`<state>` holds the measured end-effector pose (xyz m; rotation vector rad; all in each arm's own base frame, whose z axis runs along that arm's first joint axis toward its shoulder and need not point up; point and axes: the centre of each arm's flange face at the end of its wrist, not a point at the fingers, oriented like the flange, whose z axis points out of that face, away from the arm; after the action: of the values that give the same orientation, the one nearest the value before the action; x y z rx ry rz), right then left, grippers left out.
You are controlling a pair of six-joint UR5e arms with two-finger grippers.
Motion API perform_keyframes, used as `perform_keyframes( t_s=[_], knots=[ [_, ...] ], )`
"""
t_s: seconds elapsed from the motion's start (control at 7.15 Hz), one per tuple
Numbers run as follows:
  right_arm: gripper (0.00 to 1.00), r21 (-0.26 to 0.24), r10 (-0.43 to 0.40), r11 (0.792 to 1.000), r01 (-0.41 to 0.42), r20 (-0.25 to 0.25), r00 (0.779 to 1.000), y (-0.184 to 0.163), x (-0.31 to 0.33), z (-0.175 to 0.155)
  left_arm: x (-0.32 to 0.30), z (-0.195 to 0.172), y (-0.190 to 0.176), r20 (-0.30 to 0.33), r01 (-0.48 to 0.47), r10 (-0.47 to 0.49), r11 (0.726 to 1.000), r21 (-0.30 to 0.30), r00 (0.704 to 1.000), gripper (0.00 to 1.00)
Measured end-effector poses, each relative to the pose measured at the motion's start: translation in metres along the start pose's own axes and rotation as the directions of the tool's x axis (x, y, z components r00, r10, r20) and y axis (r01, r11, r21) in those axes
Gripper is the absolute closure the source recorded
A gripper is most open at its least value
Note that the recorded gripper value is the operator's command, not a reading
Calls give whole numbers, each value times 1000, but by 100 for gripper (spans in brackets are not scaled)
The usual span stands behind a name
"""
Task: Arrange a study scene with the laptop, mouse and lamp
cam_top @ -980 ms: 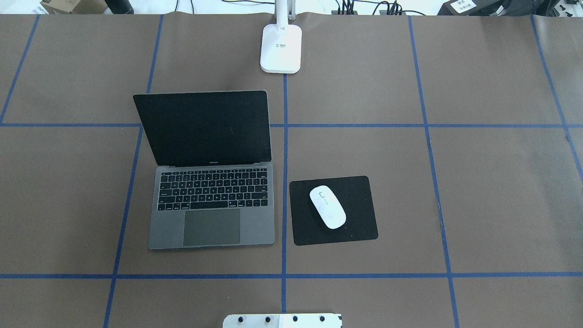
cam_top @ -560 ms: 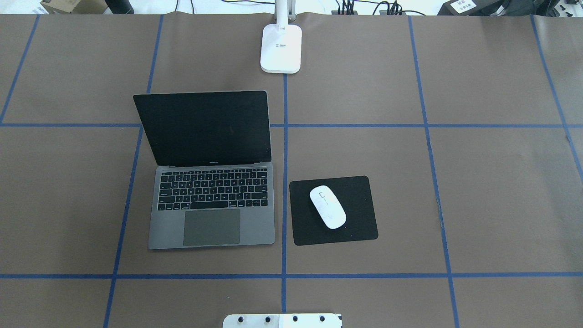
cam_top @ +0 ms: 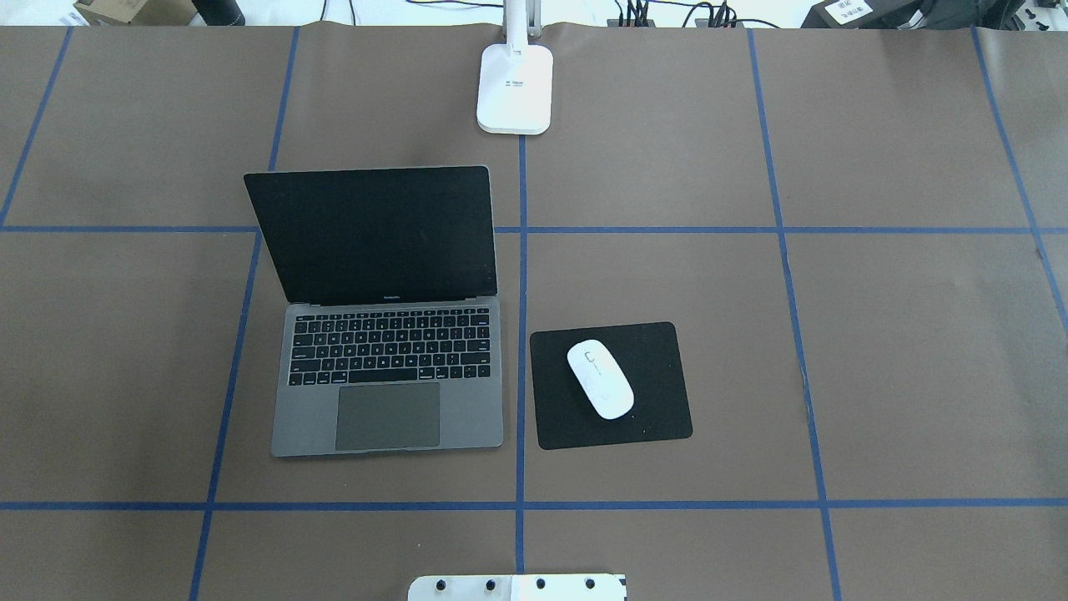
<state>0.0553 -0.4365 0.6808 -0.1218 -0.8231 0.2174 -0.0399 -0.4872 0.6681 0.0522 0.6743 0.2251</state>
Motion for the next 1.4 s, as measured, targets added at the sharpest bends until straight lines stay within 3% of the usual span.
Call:
perform_keyframes(
  t_s=[0.42, 1.4],
  knots=[
    [1, 4, 3, 1000, -3, 7, 1000, 2, 0, -3, 8, -2, -3, -78, 82, -80, 996, 30, 994, 1],
    [1, 14, 7, 1000, -7, 9, 1000, 2, 3, -7, 11, -3, -6, -84, 87, -84, 996, 34, 993, 1]
  ],
)
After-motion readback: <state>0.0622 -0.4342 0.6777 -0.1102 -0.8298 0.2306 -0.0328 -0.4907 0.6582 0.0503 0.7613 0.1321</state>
